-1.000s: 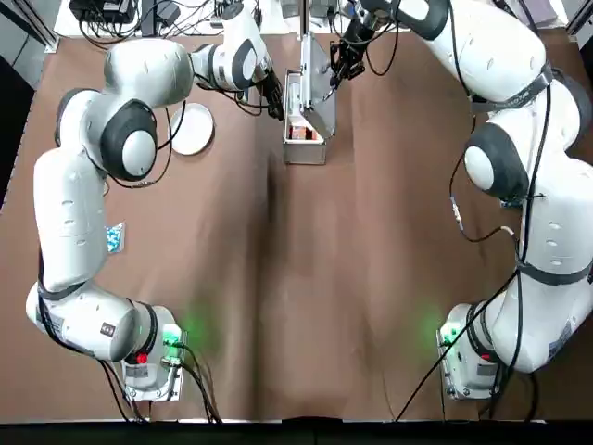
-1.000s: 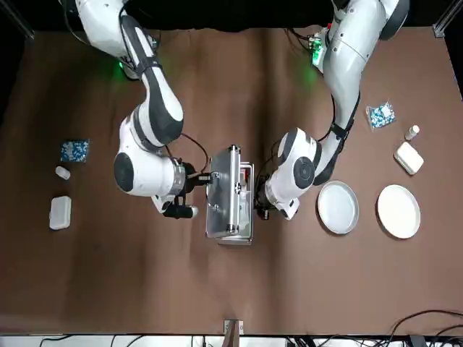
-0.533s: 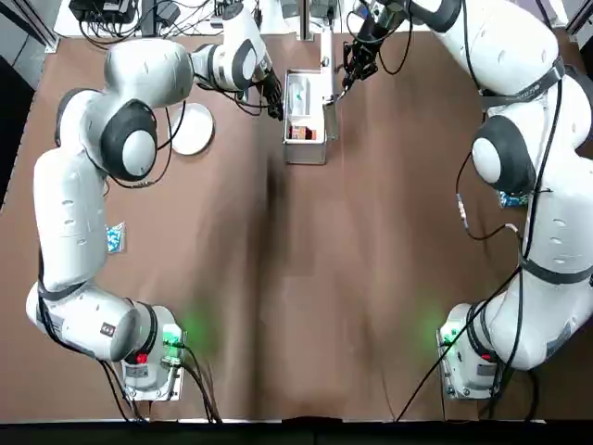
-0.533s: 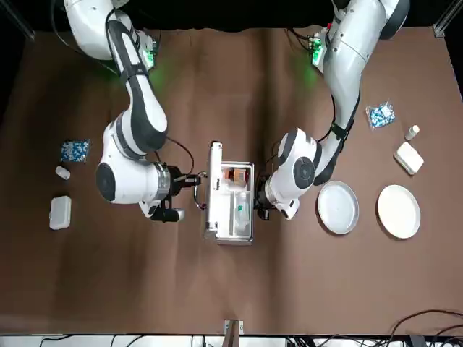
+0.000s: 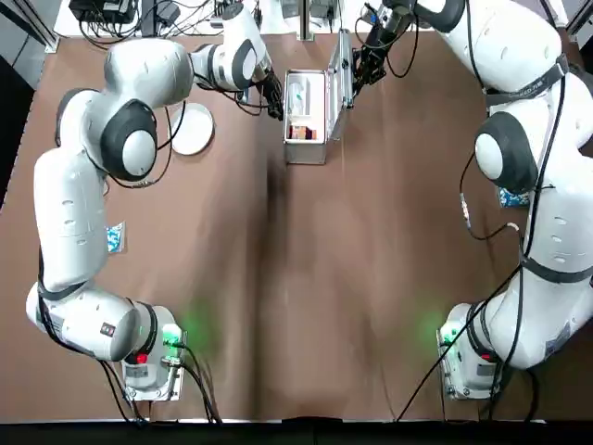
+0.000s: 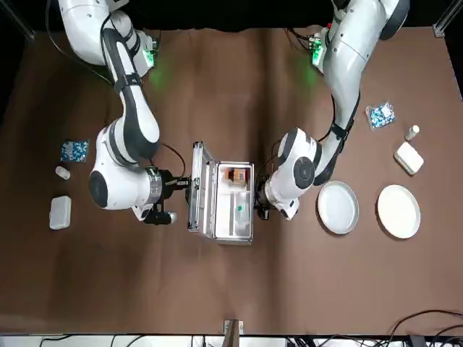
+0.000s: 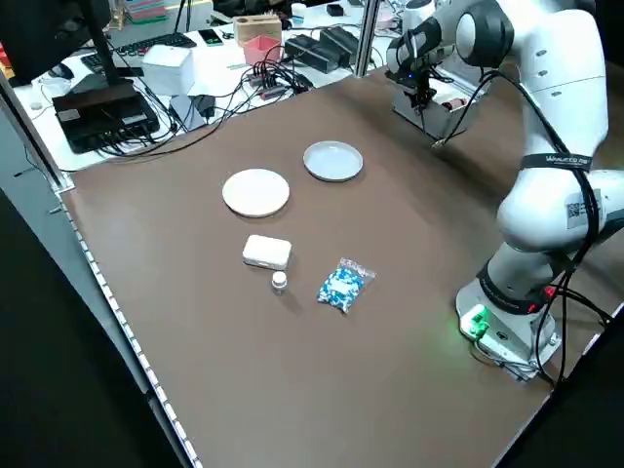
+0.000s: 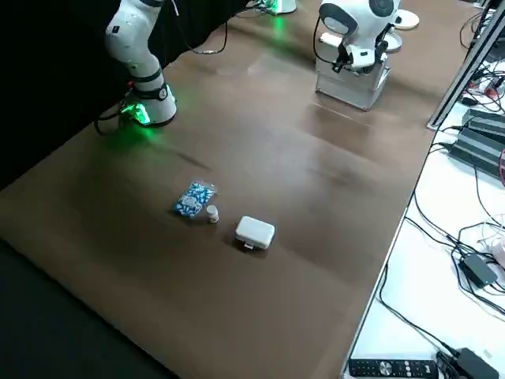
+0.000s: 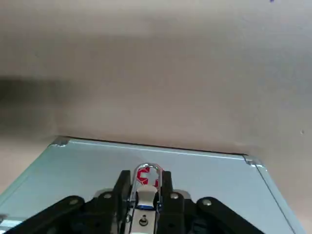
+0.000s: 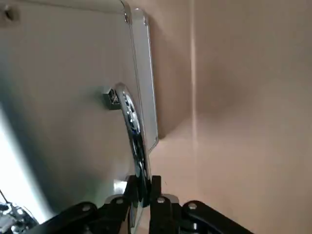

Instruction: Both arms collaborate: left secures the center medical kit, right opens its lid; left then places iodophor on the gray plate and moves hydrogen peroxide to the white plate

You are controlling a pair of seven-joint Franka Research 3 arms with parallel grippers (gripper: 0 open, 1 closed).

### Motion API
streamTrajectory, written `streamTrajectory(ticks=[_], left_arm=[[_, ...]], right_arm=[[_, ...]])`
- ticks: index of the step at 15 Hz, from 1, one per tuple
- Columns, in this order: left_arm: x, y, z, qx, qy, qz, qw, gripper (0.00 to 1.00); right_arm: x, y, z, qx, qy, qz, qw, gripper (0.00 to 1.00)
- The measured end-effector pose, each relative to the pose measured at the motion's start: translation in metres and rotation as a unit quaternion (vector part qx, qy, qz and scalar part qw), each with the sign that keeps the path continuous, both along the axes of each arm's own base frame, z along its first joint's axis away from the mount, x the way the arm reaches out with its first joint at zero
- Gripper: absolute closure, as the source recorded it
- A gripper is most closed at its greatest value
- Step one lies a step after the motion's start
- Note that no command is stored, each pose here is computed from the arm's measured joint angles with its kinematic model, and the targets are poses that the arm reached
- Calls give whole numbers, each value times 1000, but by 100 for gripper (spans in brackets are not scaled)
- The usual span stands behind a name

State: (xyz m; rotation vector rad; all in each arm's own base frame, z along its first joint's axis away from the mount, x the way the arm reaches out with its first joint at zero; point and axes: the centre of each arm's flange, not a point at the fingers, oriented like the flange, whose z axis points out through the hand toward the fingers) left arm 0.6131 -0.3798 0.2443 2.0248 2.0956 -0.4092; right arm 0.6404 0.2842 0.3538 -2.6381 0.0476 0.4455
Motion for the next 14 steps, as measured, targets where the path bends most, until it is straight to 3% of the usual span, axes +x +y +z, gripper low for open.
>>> streamTrajectory(ticks=[1,4,10,14], left_arm=[[0,0,0,0,0,0,1000,70],[0,0,-1,1,1,-1,1000,70],[0,0,0,1,0,-2,1000,70],[0,0,0,1,0,-2,1000,70]], right_arm=[[0,0,0,0,0,0,1000,86],[17,-6,-26,-11,-36,-31,999,70],[26,-17,-37,-13,-32,-40,999,59],[29,-31,-36,-1,-15,-51,999,26]])
